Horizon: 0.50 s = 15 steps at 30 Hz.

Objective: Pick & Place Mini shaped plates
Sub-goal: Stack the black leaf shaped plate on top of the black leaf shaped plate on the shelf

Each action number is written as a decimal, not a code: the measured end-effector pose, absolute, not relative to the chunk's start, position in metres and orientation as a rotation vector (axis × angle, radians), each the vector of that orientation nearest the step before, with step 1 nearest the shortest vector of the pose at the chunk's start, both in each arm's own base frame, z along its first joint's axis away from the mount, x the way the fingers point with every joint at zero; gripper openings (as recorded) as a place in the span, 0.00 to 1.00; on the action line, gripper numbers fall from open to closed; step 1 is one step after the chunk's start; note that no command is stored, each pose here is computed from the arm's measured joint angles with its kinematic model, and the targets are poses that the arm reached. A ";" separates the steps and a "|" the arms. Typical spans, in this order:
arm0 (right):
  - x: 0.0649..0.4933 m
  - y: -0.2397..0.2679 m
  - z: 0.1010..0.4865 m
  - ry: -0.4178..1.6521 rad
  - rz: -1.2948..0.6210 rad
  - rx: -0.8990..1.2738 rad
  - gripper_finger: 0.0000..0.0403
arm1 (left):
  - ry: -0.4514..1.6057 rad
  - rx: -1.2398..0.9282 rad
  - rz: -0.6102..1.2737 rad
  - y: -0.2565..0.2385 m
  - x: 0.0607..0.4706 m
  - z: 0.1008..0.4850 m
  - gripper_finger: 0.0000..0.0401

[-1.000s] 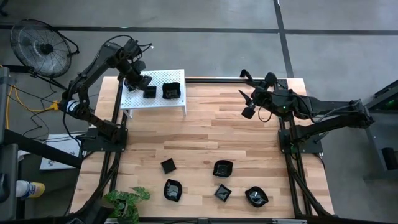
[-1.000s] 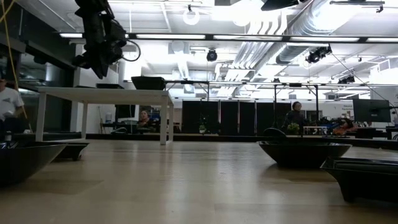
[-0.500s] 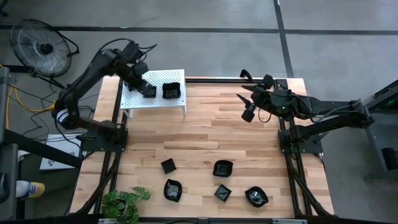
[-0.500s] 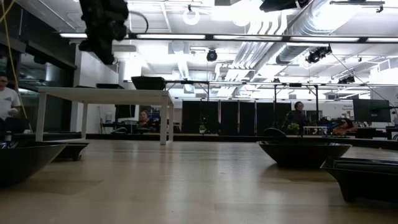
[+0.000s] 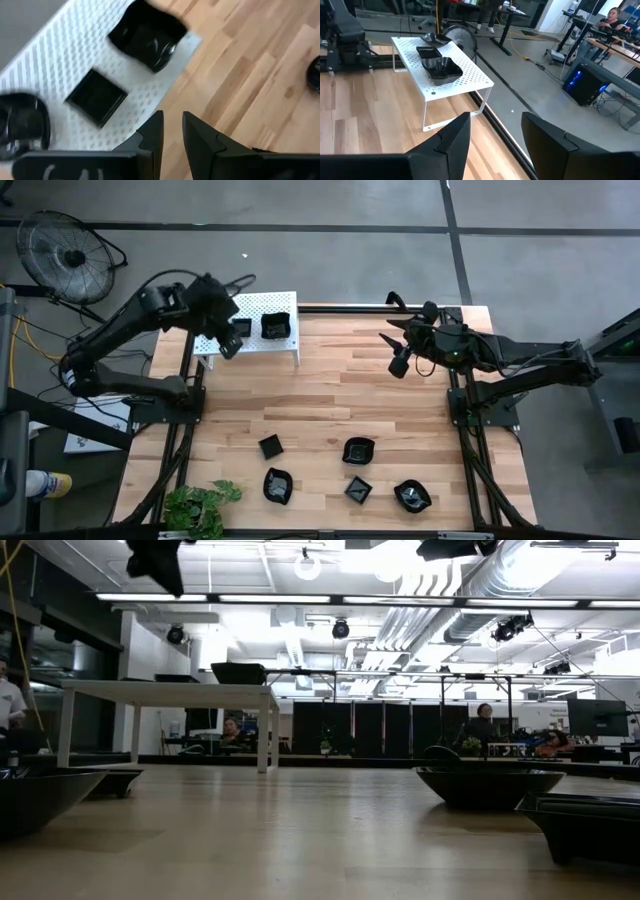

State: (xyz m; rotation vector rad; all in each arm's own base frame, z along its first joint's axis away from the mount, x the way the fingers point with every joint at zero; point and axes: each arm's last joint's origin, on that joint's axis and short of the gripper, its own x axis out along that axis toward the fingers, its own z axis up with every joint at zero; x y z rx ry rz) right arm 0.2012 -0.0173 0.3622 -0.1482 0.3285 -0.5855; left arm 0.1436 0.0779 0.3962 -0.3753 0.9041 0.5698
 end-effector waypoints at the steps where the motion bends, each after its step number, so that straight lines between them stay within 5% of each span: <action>1: 0.201 -0.017 0.362 0.328 -0.586 -0.146 0.43 | 0.888 -0.345 0.560 0.073 0.146 0.398 0.17; 15: 0.225 -0.015 0.359 0.259 -0.493 -0.059 0.42 | 0.732 -0.029 0.448 0.014 0.155 0.413 0.17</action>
